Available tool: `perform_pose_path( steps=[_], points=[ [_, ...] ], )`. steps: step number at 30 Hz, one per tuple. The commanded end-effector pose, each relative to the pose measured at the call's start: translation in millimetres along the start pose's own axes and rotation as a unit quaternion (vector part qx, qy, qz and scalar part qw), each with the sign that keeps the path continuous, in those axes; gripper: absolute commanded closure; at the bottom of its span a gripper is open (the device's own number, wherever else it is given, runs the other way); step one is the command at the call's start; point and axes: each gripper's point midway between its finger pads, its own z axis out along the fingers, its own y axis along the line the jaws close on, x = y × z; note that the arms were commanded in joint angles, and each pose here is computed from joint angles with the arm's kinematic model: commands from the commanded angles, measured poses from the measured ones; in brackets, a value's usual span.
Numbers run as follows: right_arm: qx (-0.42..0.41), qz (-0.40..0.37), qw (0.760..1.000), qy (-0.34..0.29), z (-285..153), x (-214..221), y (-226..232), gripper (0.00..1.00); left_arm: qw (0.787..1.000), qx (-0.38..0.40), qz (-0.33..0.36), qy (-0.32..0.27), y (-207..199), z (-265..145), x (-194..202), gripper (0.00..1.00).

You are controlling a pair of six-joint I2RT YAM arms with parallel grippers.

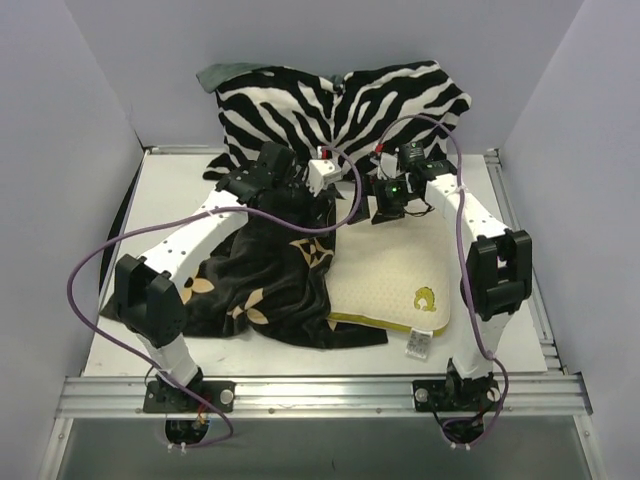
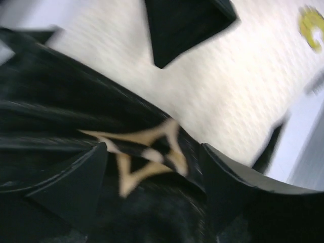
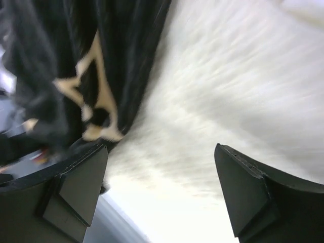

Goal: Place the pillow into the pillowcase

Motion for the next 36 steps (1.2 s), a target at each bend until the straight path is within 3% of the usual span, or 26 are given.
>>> perform_pose_path(
  steps=[1,8,13,14,16,17,18,19,20,21,22,25,29,33,36],
  points=[
    [0.132,-0.098,0.986,-0.011,-22.8,-24.8,-46.6,0.10,0.993,-0.112,-0.022,-0.007,62.5,14.5,-25.9,0.17],
    [0.201,-0.046,0.978,-0.018,-12.1,-54.4,-114.4,0.10,0.974,-0.202,-0.095,-0.046,129.2,61.0,-59.1,0.13],
    [0.142,-0.023,0.990,0.013,13.5,-39.9,-112.3,0.12,0.960,-0.255,-0.116,-0.027,169.1,92.8,-46.1,0.11],
    [0.123,-0.006,0.992,0.022,19.0,-34.0,-106.8,0.20,0.956,-0.259,-0.135,-0.031,175.7,93.6,-44.3,0.12],
    [0.063,0.017,0.997,0.039,31.6,-21.5,-93.8,0.37,0.955,-0.256,-0.151,-0.023,181.4,102.2,-33.1,0.23],
    [0.042,0.037,0.998,0.041,34.3,-18.1,-88.2,0.55,0.953,-0.251,-0.171,-0.024,183.3,102.8,-29.0,0.30],
    [0.022,0.056,0.997,0.044,37.1,-14.9,-80.4,0.67,0.959,-0.213,-0.182,-0.029,173.8,108.4,-31.0,0.49],
    [0.004,0.067,0.997,0.048,39.6,-10.5,-74.6,0.77,0.963,-0.187,-0.193,-0.036,167.3,109.6,-33.6,0.62],
    [-0.011,0.068,0.997,0.040,41.4,-13.1,-69.4,0.95,0.965,-0.155,-0.207,-0.050,158.6,112.5,-39.3,0.69],
    [-0.019,0.080,0.996,0.027,36.8,-17.8,-60.4,1.00,0.973,-0.085,-0.208,-0.062,133.0,116.6,-49.0,0.74],
    [-0.042,0.077,0.996,0.017,40.1,-17.9,-52.1,1.00,0.973,-0.057,-0.200,-0.099,119.3,108.5,-73.0,0.80],
    [-0.092,0.062,0.994,-0.023,29.2,-35.3,-12.6,1.00,0.974,0.041,-0.171,-0.139,53.5,101.6,-103.3,0.81],
    [-0.147,0.064,0.986,-0.046,11.4,-39.7,26.6,1.00,0.964,0.117,-0.175,-0.163,-10.5,93.7,-115.1,0.82],
    [-0.167,0.045,0.983,-0.065,-4.4,-32.8,36.7,1.00,0.957,0.116,-0.197,-0.178,-26.8,79.9,-107.4,0.81],
    [-0.168,0.032,0.983,-0.062,-9.2,-14.8,28.4,1.00,0.958,0.086,-0.221,-0.159,-6.9,75.7,-75.7,0.79]
  ],
)
